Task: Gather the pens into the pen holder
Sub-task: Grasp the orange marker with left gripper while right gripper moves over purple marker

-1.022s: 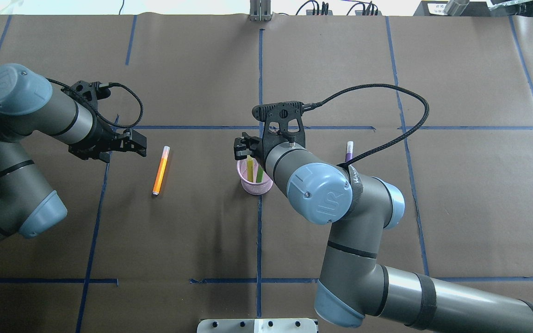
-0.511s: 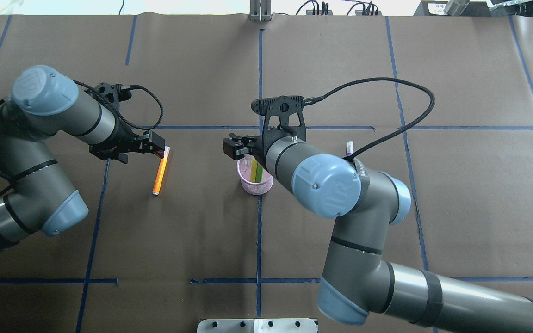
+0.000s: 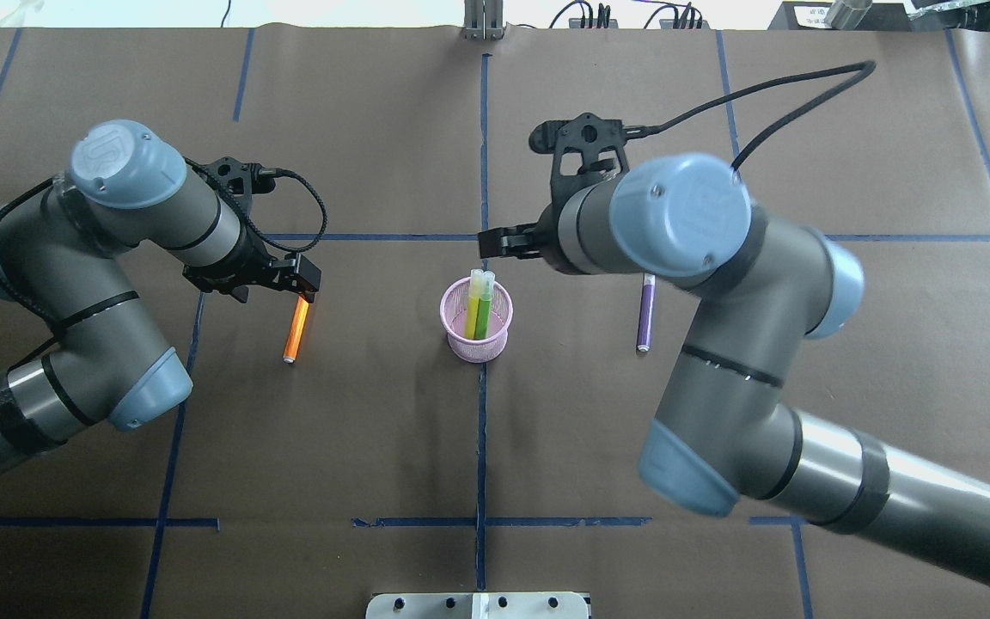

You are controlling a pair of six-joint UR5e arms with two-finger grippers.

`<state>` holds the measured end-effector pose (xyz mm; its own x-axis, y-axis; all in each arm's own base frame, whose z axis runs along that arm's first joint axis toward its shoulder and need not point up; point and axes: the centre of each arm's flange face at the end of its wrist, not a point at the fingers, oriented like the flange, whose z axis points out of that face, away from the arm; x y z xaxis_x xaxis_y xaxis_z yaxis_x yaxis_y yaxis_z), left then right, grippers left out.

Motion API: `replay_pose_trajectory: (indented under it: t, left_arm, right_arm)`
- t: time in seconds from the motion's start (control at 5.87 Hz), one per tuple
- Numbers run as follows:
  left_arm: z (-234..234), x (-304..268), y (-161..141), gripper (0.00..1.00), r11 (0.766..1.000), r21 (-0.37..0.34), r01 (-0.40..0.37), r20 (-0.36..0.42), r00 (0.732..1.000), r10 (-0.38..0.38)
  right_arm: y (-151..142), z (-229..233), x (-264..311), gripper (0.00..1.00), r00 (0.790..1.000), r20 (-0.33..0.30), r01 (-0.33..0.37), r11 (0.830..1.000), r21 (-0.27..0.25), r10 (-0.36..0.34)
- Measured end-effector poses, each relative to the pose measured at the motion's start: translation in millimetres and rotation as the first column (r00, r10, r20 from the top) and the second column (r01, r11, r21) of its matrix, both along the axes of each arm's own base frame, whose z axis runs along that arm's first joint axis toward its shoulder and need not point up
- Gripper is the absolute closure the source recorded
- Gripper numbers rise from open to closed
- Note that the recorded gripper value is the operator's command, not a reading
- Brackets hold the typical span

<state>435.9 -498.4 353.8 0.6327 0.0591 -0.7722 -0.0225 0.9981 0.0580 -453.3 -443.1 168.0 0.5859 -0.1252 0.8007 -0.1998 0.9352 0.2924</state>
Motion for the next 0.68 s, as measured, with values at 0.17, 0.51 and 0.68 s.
replay_pose_trajectory:
  t: [0.17,0.51,0.68]
  left_arm:
    - [-2,10,-6,0.00,1.000,0.015,-0.013,0.033,0.999,0.012]
    - [0,32,-9,0.07,1.000,0.011,-0.025,0.060,0.998,0.024]
    - [1,40,-7,0.11,0.999,0.008,-0.033,0.064,0.997,0.033]
  right_arm:
    - [-8,5,24,0.00,0.998,-0.042,0.037,0.994,-0.105,-0.041]
    - [-15,11,44,0.00,0.997,-0.057,0.046,0.984,-0.172,-0.056]
    - [-18,13,48,0.00,0.997,-0.059,0.042,0.983,-0.177,-0.053]
